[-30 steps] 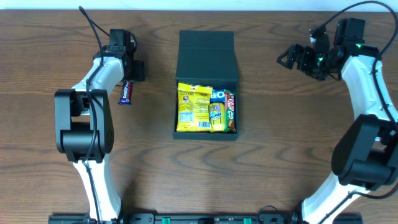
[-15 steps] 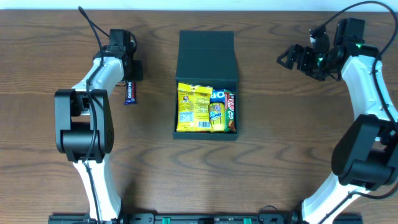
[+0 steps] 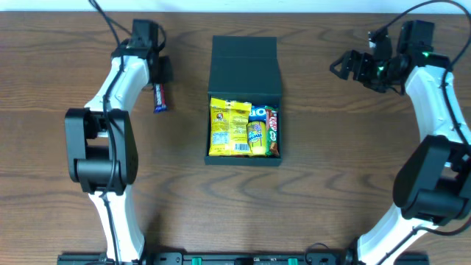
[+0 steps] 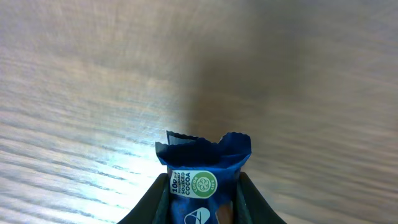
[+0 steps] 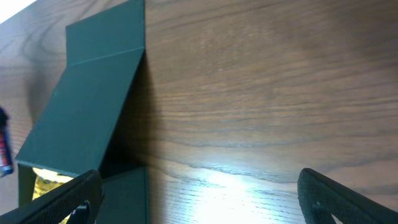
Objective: Pack container
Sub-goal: 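Carry the blue candy bar into the box and release it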
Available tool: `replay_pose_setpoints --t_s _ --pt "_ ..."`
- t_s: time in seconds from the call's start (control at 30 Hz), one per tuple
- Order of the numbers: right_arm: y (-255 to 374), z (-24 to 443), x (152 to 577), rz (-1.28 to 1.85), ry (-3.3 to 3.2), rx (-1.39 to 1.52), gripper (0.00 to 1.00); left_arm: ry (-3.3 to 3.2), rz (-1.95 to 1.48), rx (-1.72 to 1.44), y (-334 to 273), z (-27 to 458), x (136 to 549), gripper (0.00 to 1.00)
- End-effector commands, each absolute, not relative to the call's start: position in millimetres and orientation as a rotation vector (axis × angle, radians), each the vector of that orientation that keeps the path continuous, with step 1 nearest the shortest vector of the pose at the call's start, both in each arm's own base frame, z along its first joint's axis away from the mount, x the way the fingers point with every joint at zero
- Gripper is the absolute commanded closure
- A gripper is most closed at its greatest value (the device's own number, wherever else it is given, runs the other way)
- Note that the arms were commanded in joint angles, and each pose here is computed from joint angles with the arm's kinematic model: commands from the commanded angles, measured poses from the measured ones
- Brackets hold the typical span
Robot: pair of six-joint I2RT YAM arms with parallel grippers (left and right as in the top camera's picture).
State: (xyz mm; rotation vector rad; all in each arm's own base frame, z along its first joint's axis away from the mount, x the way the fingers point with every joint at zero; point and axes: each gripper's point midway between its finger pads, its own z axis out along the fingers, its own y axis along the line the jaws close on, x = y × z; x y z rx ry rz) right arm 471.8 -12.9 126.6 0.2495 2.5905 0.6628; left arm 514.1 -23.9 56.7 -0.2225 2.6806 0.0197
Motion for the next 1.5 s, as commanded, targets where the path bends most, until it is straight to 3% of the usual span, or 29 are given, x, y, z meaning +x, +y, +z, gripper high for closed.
replay_pose_setpoints --t_s 0.0,0.2,0.33,0.63,1.03,1.47 --pt "-32.5 143.5 473.9 0.643 2.541 0.292 0.01 2.496 0.016 -0.171 -50.9 142.0 530.0 0.94" --pt "-56.3 143.5 471.6 0.623 2.525 0.355 0.01 2.408 -0.14 -0.123 -138.4 190.1 510.9 0.94" --pt "-67.8 143.5 470.1 0.614 2.517 0.385 0.01 2.502 -0.268 -0.231 -206.7 172.9 472.1 0.94" --pt "-74.1 143.4 469.1 0.603 2.514 0.382 0.01 2.62 -0.269 0.051 -311.4 139.3 394.4 0.94" --pt "-73.8 142.6 467.6 0.605 2.52 0.387 0.01 2.743 -0.183 -0.176 -309.3 99.7 369.6 0.94" --pt "-73.7 142.6 467.5 0.606 2.52 0.387 0.01 2.772 -0.062 -0.023 -304.4 74.7 369.3 0.94"
